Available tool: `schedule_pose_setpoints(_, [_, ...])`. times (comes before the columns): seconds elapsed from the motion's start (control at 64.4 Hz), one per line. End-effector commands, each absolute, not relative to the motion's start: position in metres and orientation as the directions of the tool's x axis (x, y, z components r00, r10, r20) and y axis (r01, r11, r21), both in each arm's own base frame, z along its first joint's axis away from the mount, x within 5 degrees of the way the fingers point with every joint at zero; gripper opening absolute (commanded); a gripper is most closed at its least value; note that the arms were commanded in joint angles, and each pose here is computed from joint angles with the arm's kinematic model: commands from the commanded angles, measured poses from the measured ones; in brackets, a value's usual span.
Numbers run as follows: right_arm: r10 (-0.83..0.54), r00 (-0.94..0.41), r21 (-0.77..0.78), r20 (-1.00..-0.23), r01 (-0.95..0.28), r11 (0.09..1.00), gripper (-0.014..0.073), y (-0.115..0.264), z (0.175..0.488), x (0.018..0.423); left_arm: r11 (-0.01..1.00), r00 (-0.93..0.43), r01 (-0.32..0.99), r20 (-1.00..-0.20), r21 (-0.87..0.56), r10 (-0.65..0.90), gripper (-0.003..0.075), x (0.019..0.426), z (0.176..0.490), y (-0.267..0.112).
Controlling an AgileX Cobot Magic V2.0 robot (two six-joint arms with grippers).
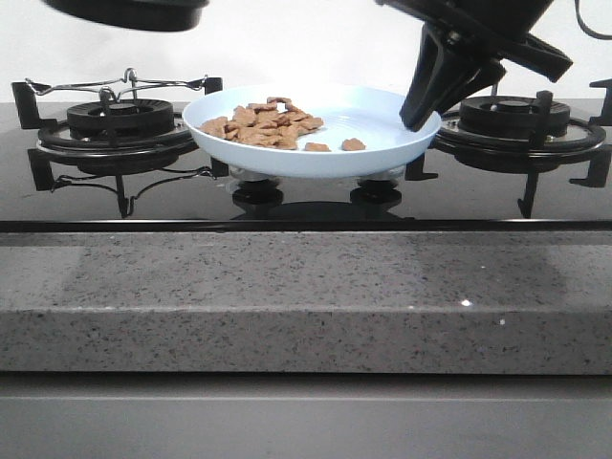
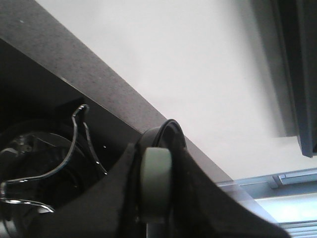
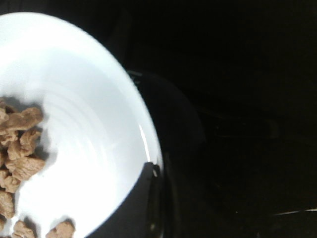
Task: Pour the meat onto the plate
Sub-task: 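Return the empty pan to its burner with the left gripper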
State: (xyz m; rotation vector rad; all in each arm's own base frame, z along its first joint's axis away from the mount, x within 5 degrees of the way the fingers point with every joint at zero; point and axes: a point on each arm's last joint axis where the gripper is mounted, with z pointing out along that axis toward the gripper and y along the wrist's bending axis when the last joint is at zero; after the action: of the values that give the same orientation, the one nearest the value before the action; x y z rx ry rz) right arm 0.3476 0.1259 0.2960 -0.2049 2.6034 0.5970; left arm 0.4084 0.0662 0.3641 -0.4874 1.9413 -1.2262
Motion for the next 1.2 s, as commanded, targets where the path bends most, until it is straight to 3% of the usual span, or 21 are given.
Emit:
schedule_pose_setpoints(0.0, [-0.026,-0.841,0.377,-0.541,-0.271,0.886,-0.0059,0.126,0.319,0.345,0.394,-0.582,0.153,-0.405,-0.906,-0.705,-0.0020,0.400,0.393,0.070])
schedule_pose_setpoints(0.435, [-0.026,-0.841,0.377,-0.541,-0.271,0.886,-0.0059,0.126,0.319,0.345,0.376,-0.612,0.065,-0.335,-0.924,-0.716,-0.0020,0.421,0.355,0.078])
schedule_pose_setpoints(0.854, [-0.026,-0.841,0.377,-0.541,-0.271,0.886,-0.0059,0.126,0.319,0.345,0.393,-0.622,0.056,-0.340,-0.918,-0.705,-0.0013,0.421,0.351,0.078])
schedule_pose_setpoints(0.963, [-0.026,-0.841,0.377,-0.541,-0.271,0.886,-0.0059,0.126,0.319,0.345,0.412,-0.627,0.050,-0.350,-0.910,-0.696,0.0076,0.421,0.350,0.079])
schedule_pose_setpoints(1.18, [-0.026,-0.841,0.377,-0.541,-0.271,0.886,-0.0059,0.126,0.319,0.345,0.419,-0.647,0.053,-0.351,-0.906,-0.677,0.0365,0.419,0.349,0.077])
